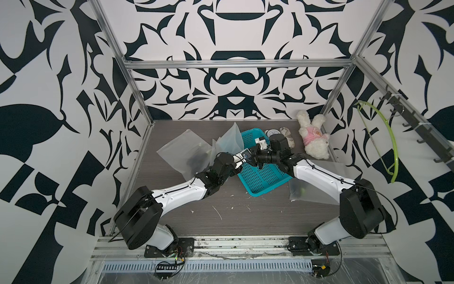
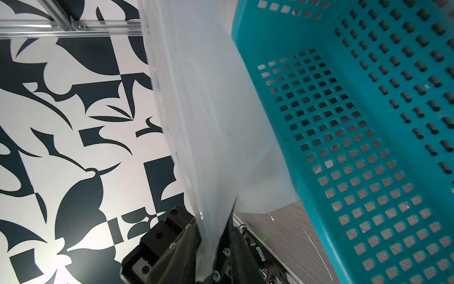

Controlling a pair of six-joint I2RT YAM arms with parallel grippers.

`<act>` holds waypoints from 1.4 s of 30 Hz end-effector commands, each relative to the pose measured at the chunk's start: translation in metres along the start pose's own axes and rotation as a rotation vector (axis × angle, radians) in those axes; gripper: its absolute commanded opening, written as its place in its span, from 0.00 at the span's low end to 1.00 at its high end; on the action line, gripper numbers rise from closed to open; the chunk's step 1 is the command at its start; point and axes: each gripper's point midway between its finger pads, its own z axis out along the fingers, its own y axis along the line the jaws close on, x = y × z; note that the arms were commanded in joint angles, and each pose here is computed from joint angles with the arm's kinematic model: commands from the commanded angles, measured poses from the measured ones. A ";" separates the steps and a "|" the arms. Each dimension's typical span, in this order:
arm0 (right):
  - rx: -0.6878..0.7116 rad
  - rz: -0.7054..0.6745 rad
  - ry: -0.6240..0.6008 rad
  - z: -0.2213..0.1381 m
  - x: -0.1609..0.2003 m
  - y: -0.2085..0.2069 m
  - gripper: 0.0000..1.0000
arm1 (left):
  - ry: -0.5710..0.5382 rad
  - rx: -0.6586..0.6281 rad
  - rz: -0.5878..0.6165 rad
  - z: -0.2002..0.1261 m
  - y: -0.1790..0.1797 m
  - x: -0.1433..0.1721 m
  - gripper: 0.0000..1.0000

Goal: Place the eggplant in a zip-top bag and seal the zipper
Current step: Zip the zipper on the zipper food storage bag.

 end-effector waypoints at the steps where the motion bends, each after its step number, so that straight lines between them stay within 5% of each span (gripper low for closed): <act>1: -0.066 -0.021 0.015 -0.004 0.005 0.020 0.20 | -0.003 -0.015 0.005 0.003 0.001 0.002 0.00; 18: -0.095 0.004 0.011 -0.007 0.002 0.026 0.22 | 0.026 0.008 0.013 0.005 -0.007 0.012 0.00; 30: -0.102 0.023 0.014 -0.007 0.002 0.024 0.12 | 0.041 0.019 0.012 0.012 -0.012 0.016 0.00; 42: -0.111 0.025 0.022 -0.005 0.003 0.025 0.19 | 0.030 0.017 0.007 0.012 -0.011 0.012 0.00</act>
